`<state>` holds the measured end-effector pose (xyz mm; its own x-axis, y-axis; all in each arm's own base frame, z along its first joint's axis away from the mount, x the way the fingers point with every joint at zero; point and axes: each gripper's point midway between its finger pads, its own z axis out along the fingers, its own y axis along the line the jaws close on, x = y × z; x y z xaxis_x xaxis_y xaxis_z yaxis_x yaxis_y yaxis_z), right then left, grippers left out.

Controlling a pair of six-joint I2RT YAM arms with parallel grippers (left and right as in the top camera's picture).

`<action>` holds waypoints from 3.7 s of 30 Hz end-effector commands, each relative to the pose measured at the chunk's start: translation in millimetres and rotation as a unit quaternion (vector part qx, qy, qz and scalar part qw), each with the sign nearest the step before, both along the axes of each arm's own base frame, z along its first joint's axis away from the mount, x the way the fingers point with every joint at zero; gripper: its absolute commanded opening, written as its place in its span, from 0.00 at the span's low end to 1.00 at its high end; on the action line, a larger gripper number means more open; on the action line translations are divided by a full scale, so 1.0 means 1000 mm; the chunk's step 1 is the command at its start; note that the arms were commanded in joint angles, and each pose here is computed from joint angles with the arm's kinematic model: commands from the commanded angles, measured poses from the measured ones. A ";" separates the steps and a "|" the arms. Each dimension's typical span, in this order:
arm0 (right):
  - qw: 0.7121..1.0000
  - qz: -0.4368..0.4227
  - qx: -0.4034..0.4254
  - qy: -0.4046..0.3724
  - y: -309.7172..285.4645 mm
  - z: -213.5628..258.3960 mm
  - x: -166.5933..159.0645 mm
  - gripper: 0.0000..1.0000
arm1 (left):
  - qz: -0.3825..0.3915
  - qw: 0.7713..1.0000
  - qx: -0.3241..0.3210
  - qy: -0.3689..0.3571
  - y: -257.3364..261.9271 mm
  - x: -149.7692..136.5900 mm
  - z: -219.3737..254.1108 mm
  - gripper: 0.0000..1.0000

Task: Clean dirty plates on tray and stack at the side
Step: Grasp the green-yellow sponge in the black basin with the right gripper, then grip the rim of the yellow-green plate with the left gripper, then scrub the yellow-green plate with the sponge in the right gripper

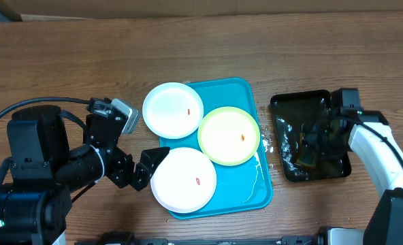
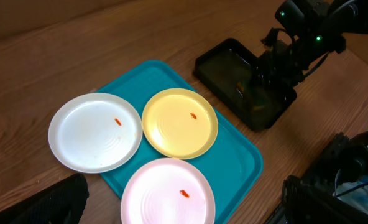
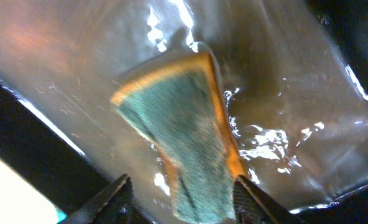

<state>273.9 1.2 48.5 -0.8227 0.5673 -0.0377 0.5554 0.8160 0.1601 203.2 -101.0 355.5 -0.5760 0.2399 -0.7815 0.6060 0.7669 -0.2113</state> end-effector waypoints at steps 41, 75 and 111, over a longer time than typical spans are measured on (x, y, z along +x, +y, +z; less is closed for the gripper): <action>0.999 0.047 0.001 -0.009 0.007 -0.025 0.010 0.45 | 0.035 0.998 -0.036 0.038 -0.002 -0.003 0.003 1.00; 0.969 0.167 0.080 -0.161 0.067 0.094 0.027 0.04 | 0.199 0.948 0.034 0.247 -0.010 0.070 -0.136 0.64; 0.937 0.265 0.132 -0.186 0.160 0.099 0.024 0.04 | 0.196 0.847 0.104 0.483 -0.090 0.107 -0.358 0.04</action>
<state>294.6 138.3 140.6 -0.9508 0.1064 -0.2910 -0.0431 0.8847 0.4642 314.0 -191.7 5.5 -0.9927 -0.0432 0.1124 -0.0755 0.9503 -0.3020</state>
